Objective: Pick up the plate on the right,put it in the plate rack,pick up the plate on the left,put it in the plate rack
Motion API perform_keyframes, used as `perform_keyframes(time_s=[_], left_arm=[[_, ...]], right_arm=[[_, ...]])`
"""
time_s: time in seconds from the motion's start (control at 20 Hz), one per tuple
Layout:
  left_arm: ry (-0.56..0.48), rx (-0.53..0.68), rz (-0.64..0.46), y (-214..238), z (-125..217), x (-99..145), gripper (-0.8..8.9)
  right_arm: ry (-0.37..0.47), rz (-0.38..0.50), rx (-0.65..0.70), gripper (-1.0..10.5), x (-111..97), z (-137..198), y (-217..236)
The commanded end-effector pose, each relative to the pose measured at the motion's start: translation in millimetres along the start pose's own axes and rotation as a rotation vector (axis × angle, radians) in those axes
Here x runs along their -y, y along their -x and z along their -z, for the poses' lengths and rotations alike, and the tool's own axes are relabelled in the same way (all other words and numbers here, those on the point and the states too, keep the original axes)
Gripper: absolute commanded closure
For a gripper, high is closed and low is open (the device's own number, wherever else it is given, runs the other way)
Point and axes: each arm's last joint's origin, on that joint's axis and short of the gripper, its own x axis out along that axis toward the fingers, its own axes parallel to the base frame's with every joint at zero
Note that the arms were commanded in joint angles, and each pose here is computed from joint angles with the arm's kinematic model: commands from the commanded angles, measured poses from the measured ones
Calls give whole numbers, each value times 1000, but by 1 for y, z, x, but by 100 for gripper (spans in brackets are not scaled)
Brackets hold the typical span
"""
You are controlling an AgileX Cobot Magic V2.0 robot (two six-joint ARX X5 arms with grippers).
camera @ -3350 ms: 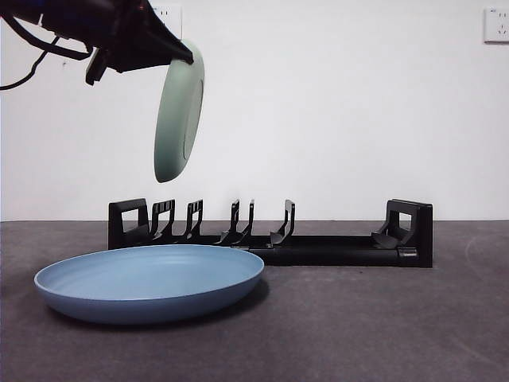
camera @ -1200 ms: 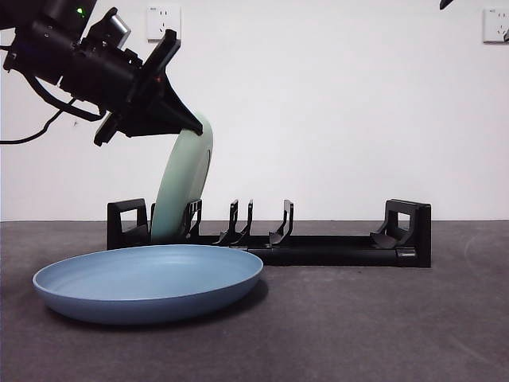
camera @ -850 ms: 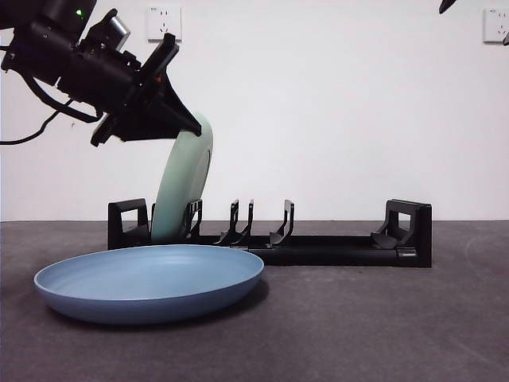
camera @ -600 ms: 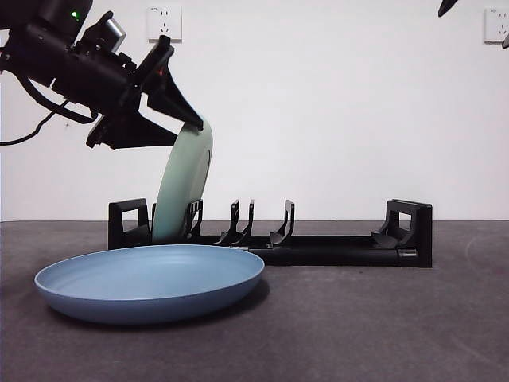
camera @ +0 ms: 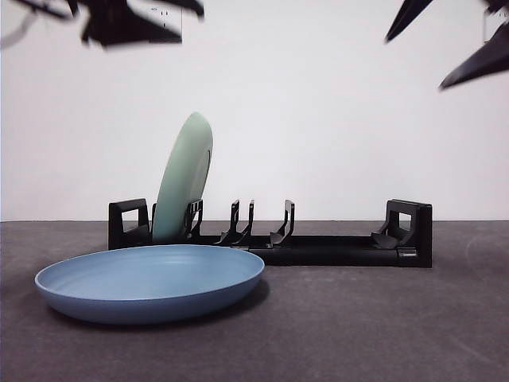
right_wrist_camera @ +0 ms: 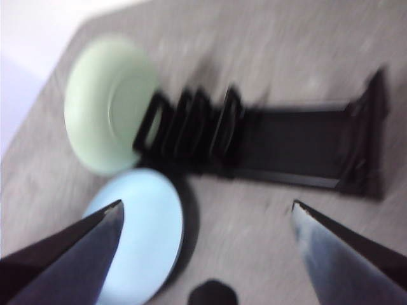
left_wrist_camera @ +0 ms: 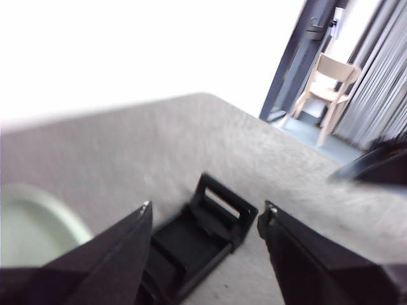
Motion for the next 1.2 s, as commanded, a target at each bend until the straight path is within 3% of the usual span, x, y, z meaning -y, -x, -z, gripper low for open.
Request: perform_keyframes(time_s=[0.05,0.25,0.35,0.5,0.85,0.95,1.2], left_arm=[[-263,-4,-100,23,-10,26,522],[-648,-107,-284,59,-13,74,522],[-707,-163,-358,69,-11,86,523],[-728,-199,-428,77,-8,100,522],[-761,-211,-421,79,-3,119,523],[-766,-208,-402,78,-2,122,523],[-771,-204,-383,78,-2,125,523]], right_arm=[[-5,-31,-122,510,-5,9,-27],[34,-99,-316,511,-18,32,-83],[47,-115,-376,515,-21,43,-110],[65,-135,-449,644,-23,62,-147],[23,-118,-528,647,-11,91,-194],[20,-122,-522,694,-10,93,-200],[-39,-195,-525,700,-15,99,-210]])
